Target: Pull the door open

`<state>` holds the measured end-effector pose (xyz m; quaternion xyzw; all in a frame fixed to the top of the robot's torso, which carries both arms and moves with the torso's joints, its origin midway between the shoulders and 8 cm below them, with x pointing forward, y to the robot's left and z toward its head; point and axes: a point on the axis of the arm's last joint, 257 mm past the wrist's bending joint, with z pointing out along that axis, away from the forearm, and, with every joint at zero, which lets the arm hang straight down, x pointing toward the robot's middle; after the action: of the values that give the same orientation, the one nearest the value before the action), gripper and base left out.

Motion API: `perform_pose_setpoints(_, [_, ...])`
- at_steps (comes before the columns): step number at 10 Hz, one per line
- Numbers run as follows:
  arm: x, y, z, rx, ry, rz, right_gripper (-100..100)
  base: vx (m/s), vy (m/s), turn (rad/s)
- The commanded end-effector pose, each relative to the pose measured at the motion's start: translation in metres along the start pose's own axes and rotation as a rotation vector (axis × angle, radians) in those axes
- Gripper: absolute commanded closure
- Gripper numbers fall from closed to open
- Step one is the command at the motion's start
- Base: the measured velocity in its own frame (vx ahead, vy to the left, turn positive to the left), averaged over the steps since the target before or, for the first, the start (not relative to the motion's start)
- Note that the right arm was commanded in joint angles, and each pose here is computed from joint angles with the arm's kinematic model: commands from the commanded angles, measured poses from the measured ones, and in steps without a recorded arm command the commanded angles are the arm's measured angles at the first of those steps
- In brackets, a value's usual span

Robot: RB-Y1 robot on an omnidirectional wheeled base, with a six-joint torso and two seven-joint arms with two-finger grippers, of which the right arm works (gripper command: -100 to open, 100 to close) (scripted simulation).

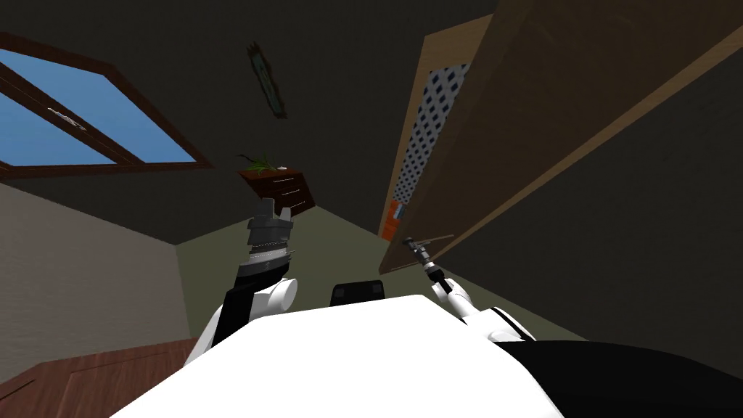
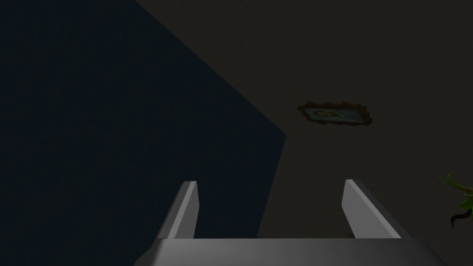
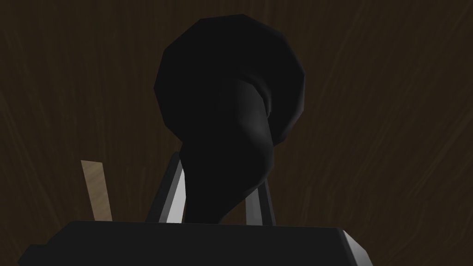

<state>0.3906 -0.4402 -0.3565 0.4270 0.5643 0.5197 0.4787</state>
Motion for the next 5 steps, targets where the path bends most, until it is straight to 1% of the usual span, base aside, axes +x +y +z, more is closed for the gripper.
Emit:
perform_pose_setpoints(1, [-0.001, -0.001, -0.0080, 0.000, 0.008, -0.002, 100, -0.206, -0.121, 0.172])
perform_pose_setpoints(2, [-0.002, 0.000, -0.0139, -0.001, 0.013, -0.003, 100, -0.234, -0.112, 0.271])
perform_pose_setpoints(3, [-0.003, 0.000, -0.0177, -0.002, 0.017, -0.004, 100, -0.234, -0.125, 0.204])
perform_pose_setpoints(5, [-0.005, 0.001, -0.0242, -0.003, 0.023, -0.005, 100, -0.227, -0.095, 0.149])
